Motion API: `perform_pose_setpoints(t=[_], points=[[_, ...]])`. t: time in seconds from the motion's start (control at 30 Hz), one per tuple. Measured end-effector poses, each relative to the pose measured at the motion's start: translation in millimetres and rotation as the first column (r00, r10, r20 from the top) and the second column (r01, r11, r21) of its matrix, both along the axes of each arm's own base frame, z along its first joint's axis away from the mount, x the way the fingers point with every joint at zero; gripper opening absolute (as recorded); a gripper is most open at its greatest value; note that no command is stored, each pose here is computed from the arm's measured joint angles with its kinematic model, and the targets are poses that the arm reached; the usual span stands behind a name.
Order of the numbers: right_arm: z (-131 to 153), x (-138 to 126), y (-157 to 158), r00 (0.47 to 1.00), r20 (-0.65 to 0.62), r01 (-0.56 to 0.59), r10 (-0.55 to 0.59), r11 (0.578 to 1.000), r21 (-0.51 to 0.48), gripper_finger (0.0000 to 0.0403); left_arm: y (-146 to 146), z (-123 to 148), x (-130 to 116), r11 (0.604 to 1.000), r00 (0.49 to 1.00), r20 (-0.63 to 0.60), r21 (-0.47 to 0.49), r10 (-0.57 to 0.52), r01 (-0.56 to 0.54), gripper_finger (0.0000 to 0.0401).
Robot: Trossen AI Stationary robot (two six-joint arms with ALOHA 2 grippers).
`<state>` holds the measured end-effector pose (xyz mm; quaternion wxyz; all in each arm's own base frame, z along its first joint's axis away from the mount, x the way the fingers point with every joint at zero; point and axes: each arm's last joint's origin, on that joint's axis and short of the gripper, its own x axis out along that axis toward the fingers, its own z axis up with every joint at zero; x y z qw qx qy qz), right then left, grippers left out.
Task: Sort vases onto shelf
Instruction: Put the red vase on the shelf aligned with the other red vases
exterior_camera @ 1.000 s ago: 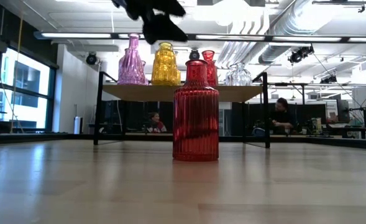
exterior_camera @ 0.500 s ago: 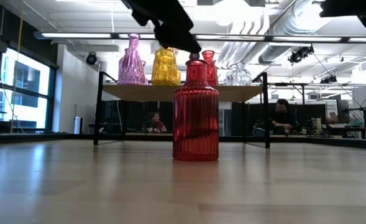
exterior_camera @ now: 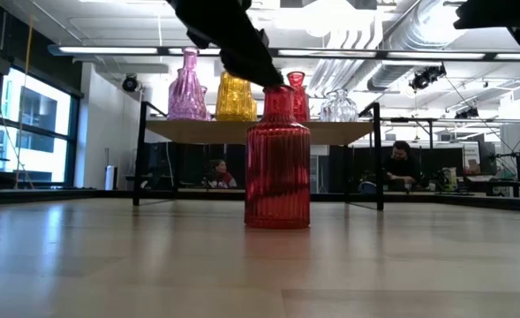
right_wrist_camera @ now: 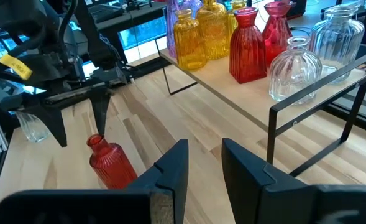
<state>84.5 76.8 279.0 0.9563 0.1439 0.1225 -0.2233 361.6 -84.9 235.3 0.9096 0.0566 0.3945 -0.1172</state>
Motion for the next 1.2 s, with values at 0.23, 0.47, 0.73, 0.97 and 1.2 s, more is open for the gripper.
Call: perform_pose_setpoints(t=[0.23,0.47,0.73,0.97,1.2], points=[[0.0,0.0,0.0,1.0,0.0,0.0,0.0,1.0,0.0,0.0081,-4.7,-1.5,-0.3,1.0,1.0,-0.001,0.003,-0.011,0.011,0.0284],[0.0,0.0,0.0,1.0,0.0,0.0,0.0,1.0,0.0,0.0081,-7.0,-1.9,-1.1,0.999,1.0,0.006,0.05,0.011,-0.011,0.0284],[0.0,0.0,0.1,1.0,-0.001,0.0,0.0,1.0,0.0,0.0081,-10.2,-2.0,-1.8,0.998,1.0,0.013,0.069,0.008,-0.009,0.0284],[0.0,0.0,0.1,1.0,-0.001,-0.001,0.001,1.0,0.0,0.0081,-14.5,-1.6,-2.3,0.996,1.0,0.027,0.088,0.01,-0.012,0.0284],[0.1,0.0,0.1,1.0,-0.001,-0.001,0.001,1.0,0.0,0.0081,-19.8,-1.8,-3.9,0.996,1.0,0.024,0.089,-0.014,0.011,0.0284]])
